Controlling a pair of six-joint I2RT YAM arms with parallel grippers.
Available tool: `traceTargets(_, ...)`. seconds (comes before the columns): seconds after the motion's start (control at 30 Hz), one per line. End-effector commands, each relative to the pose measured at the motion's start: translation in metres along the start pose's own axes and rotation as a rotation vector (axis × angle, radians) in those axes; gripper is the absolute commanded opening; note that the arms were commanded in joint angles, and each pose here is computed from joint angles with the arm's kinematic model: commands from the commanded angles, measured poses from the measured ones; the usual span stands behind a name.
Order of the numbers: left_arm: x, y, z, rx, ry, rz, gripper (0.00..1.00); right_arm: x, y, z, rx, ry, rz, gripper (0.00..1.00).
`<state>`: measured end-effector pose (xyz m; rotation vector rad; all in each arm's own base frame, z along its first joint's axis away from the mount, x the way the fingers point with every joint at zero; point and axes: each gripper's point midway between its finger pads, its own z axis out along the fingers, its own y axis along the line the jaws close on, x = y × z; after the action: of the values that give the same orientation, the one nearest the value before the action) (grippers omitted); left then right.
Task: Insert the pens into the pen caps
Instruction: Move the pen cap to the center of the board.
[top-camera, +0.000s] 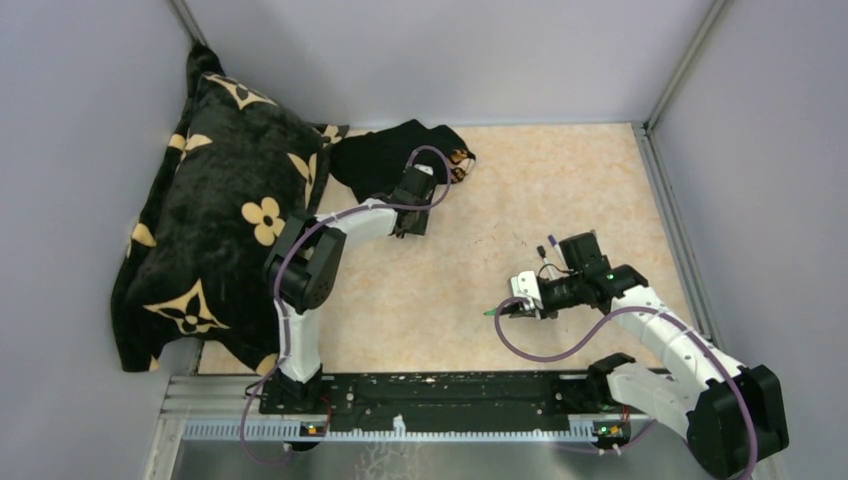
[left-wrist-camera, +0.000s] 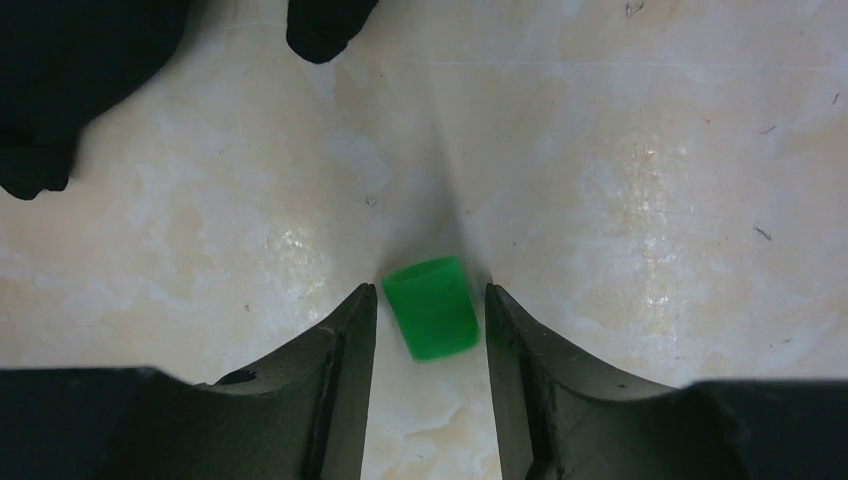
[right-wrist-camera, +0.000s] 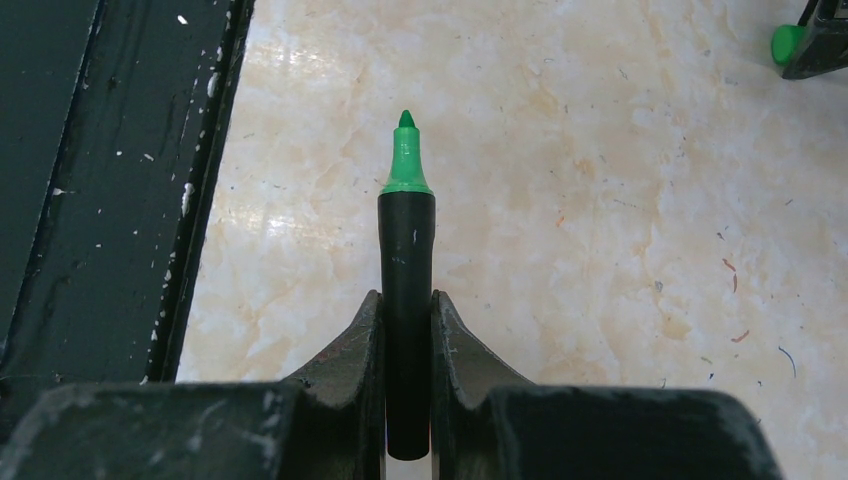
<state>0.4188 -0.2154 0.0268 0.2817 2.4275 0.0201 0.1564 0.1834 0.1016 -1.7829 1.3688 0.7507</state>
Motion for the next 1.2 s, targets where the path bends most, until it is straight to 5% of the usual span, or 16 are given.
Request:
traceTargets(0.0,0.008,0.002,0.007,0.006,0.05,0.051,0.48,-0.017,-0.015,-0.007,0.041,-0.035,-0.046,0.0)
traceTargets(0.27,0.025,-0.025,-0.003,0.214,0.102,0.183,0.18,-0.018,-0.016,-0.008,0.043,-0.036,-0.047,0.0)
traceTargets(0.47,0.056,-0.087,-0.052,0.617,0.03,0.354,0.17,-0.018,-0.017,-0.011,0.054,-0.033,-0.047,0.0)
traceTargets(0.63,0.103,-0.122,-0.086,0.754,0.037,0.517,0.17,-0.018,-0.018,-0.011,0.057,-0.029,-0.047,0.0)
traceTargets(0.87,0.136,-0.133,-0.102,0.735,0.065,0.611,0.33,-0.017,-0.019,-0.012,0.059,-0.027,-0.043,0.0)
traceTargets(1.17,0.074,-0.129,-0.151,0.685,-0.108,0.426,0.62,-0.016,-0.021,-0.014,0.068,-0.023,-0.033,0.0)
